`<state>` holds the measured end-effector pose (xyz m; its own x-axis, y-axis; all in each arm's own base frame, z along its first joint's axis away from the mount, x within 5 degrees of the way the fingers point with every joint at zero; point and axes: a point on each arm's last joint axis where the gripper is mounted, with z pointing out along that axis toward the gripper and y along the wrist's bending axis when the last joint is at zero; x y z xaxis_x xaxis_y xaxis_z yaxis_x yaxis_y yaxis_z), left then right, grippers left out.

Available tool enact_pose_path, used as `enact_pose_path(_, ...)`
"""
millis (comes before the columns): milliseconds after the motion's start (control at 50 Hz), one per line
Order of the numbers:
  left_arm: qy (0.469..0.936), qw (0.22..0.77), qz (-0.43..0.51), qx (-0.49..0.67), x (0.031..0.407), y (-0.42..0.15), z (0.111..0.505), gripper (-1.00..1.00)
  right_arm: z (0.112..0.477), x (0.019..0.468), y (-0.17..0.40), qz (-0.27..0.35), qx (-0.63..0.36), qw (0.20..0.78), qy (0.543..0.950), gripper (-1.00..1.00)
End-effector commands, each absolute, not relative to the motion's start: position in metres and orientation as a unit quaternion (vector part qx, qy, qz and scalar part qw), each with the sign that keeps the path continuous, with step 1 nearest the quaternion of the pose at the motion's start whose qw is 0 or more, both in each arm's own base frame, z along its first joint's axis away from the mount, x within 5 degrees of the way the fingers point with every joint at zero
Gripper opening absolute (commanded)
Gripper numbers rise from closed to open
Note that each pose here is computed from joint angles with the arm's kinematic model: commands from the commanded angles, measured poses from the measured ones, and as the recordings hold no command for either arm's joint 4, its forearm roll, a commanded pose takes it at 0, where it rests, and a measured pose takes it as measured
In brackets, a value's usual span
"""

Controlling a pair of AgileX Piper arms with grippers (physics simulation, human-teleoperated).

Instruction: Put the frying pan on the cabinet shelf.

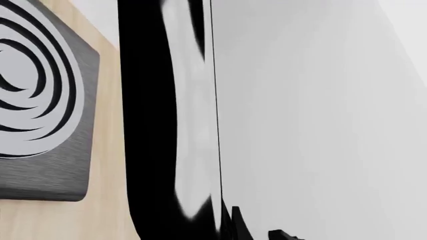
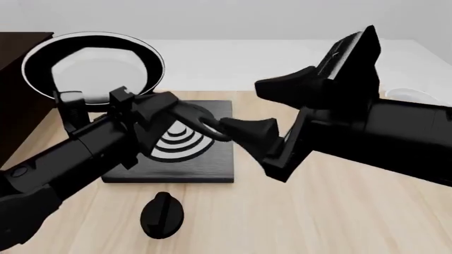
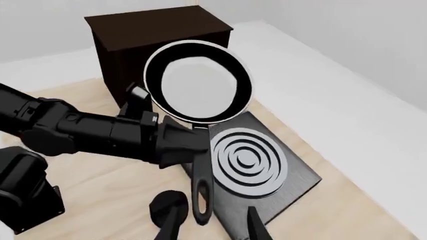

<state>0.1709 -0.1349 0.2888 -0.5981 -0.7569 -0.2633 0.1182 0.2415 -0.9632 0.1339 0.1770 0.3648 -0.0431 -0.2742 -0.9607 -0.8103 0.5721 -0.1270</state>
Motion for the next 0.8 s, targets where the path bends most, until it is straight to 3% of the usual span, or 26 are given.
enact_pose_path(20, 0.682, 0.409, -0.571, -0.203, 0.172, -0.134, 0.296, -1.00, 0.375, 0.121, 0.144, 0.221, -0.381, 0.587, 0.679, 1.00)
enact_pose_path(200, 0.684, 0.409, -0.566, -0.210, 0.176, -0.133, 0.290, -1.00, 0.362, 0.118, 0.125, 0.200, -0.367, 0.599, 0.683, 1.00)
enact_pose_path(420, 0.669, 0.420, -0.567, -0.234, 0.182, -0.124, 0.292, -1.00, 0.339, 0.106, 0.084, 0.187, -0.281, 0.629, 0.700, 1.00)
enact_pose_path(520, 0.662, 0.432, -0.561, -0.245, 0.187, -0.117, 0.293, -1.00, 0.311, 0.108, 0.082, 0.170, -0.287, 0.609, 0.719, 1.00)
enact_pose_path(800, 0.637, 0.469, -0.540, -0.287, 0.196, -0.091, 0.299, -1.00, 0.297, 0.103, 0.067, 0.156, -0.248, 0.614, 0.733, 1.00)
